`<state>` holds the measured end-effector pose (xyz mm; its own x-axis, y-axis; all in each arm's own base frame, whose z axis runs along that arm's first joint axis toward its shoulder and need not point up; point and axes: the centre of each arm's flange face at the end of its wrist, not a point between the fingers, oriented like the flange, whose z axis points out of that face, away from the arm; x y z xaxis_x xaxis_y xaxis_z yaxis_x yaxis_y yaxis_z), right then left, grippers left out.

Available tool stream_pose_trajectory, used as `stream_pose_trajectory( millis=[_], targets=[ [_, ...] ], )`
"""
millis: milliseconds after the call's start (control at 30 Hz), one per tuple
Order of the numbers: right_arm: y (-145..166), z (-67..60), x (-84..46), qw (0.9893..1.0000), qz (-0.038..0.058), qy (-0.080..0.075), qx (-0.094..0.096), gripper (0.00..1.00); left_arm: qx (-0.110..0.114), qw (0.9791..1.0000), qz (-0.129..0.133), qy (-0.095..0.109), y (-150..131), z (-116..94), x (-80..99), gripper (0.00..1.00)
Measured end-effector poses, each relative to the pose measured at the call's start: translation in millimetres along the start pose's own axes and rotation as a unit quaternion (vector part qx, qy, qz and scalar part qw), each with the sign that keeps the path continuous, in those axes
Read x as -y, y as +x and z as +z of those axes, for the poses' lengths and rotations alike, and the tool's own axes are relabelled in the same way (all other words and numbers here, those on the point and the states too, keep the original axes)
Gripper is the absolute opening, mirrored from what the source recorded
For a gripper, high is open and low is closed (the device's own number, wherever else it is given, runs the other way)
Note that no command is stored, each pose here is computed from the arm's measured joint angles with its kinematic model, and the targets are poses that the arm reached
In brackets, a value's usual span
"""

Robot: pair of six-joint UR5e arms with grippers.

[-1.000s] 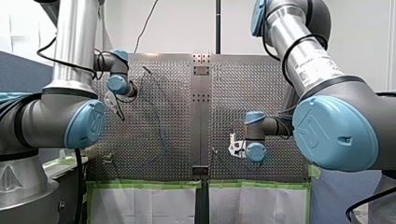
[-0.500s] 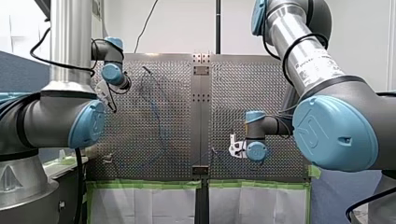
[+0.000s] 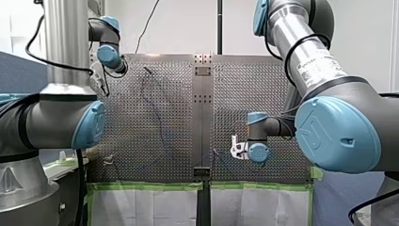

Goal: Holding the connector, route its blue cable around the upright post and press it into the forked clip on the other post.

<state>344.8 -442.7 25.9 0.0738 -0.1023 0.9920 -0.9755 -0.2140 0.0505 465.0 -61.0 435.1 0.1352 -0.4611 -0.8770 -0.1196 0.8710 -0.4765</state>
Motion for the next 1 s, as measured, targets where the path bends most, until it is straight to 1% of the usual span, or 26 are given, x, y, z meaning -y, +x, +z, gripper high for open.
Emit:
stream_pose_trajectory(
  millis=[67, 200, 400, 467, 600, 733, 867, 1000],
  targets=[
    [-0.2, 0.0, 0.5, 1.0, 0.0007, 0.002, 0.0, 0.0, 0.003, 0.9999, 0.008, 0.01, -10.7, -2.8, 7.3, 1.0],
    [0.4, 0.7, 1.0, 1.0, 0.0031, 0.004, -0.003, 0.0, 0.011, 0.9991, 0.024, 0.033, -35.7, -10.6, 24.5, 1.0],
    [0.9, 1.3, 1.5, 0.9999, 0.0063, 0.008, -0.005, 0.0, 0.022, 0.9972, 0.032, 0.064, -67.9, -23.7, 46.9, 1.0],
    [1.3, 1.4, 2.3, 0.9999, 0.0079, 0.01, -0.007, 0.0, 0.019, 0.9968, 0.031, 0.071, -72.5, -26.6, 51.6, 1.0],
    [1.3, 1.2, 3.3, 0.9998, 0.0093, 0.014, -0.007, 0.0, -0.006, 0.9961, 0.029, 0.084, -67.3, -28.7, 56.8, 1.0],
    [1.2, 1.0, 3.7, 0.9998, 0.0094, 0.015, -0.006, 0.0, -0.035, 0.9951, 0.028, 0.089, -55.4, -27.5, 57.2, 1.0],
    [0.9, 1.1, 3.4, 0.9998, 0.0093, 0.015, -0.006, 0.0, -0.066, 0.9938, 0.033, 0.083, -38.7, -23.2, 53.8, 1.0],
    [0.8, 1.1, 3.4, 0.9998, 0.0094, 0.015, -0.006, 0.0, -0.097, 0.9919, 0.035, 0.074, -23.5, -20.8, 50.0, 1.0]
  ],
)
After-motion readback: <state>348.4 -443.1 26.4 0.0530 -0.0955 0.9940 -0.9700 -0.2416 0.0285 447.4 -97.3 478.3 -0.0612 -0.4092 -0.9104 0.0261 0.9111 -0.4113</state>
